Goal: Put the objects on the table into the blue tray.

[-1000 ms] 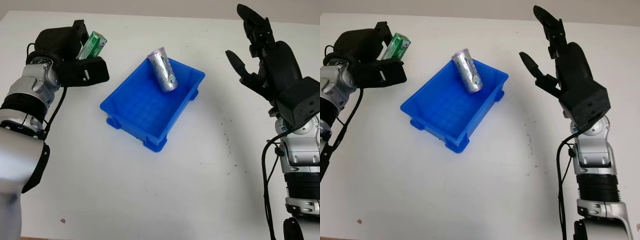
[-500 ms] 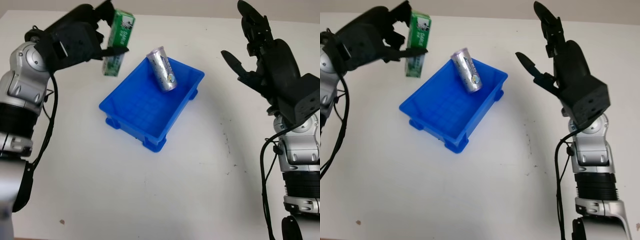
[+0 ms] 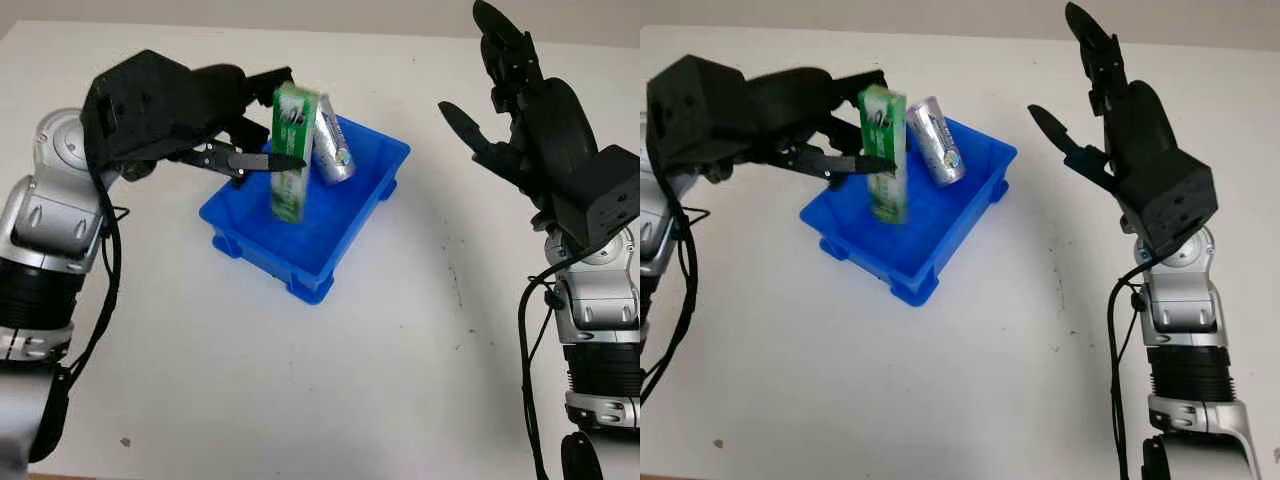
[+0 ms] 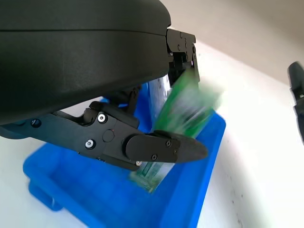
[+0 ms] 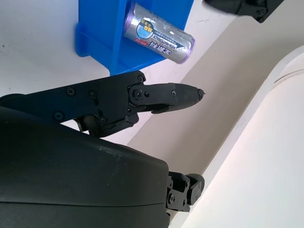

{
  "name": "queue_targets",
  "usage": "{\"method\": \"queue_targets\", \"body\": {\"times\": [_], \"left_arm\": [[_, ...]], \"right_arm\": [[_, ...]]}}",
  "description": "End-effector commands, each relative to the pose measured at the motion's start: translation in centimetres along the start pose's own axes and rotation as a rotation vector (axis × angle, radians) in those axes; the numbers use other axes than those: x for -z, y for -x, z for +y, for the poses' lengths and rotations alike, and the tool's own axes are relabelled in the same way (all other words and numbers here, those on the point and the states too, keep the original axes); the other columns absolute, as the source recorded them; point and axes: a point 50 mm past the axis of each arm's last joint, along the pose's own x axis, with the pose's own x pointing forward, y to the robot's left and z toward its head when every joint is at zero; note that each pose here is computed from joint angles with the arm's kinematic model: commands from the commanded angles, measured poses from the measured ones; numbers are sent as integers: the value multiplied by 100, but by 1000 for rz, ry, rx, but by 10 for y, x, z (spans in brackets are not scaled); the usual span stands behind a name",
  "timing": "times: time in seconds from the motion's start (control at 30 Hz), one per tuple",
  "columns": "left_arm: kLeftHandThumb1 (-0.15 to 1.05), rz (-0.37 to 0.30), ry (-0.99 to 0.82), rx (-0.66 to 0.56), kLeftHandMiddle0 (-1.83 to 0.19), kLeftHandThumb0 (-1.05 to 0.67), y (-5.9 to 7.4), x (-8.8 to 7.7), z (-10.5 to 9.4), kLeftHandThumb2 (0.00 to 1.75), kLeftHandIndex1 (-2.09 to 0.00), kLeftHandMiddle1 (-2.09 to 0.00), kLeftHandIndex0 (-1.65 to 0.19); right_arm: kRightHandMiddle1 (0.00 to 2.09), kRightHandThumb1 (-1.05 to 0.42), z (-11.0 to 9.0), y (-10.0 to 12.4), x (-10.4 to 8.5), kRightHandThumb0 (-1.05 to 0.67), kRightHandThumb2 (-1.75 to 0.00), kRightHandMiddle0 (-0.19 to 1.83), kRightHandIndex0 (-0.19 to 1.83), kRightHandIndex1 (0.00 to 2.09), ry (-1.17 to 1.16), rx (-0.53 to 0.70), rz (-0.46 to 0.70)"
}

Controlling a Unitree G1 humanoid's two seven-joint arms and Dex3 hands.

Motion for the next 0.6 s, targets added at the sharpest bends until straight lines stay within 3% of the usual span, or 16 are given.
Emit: {"method": "queue_targets", "body": {"times": [0.0, 0.13, 0.37, 0.47, 0.53, 0.57], "left_arm": [[105, 2, 12, 27, -8, -55, -4, 2, -4, 29, -35, -40, 11], [105, 10, -27, 36, 0, -53, -6, 4, -4, 27, -19, -14, 10], [105, 4, -114, -5, 7, -53, -8, 7, -1, 27, -13, -6, 12], [105, -3, -84, -114, 8, -55, -9, 14, 4, 28, -13, -5, 9], [105, -24, -85, -263, 2, -57, -10, 18, 8, 30, -15, -8, 5], [105, -45, -69, -379, -10, -56, -9, 24, 12, 34, -16, -13, 0]], "right_arm": [[44, -105, -1, 3, -2, -43, -28, -19, -3, 7, 10, 9, -6], [44, -105, 0, 5, -1, -41, -28, -19, -4, 6, -4, 15, 10], [42, -105, 0, 6, 0, -41, -27, -19, -4, 6, -12, 13, 17], [39, -105, 0, 7, 1, -41, -28, -19, -5, 5, -25, 14, 15], [37, -105, -1, 7, 1, -42, -28, -19, -6, 5, -27, 18, 13], [38, -105, 0, 7, 2, -44, -28, -19, -5, 5, -26, 26, 12]]}}
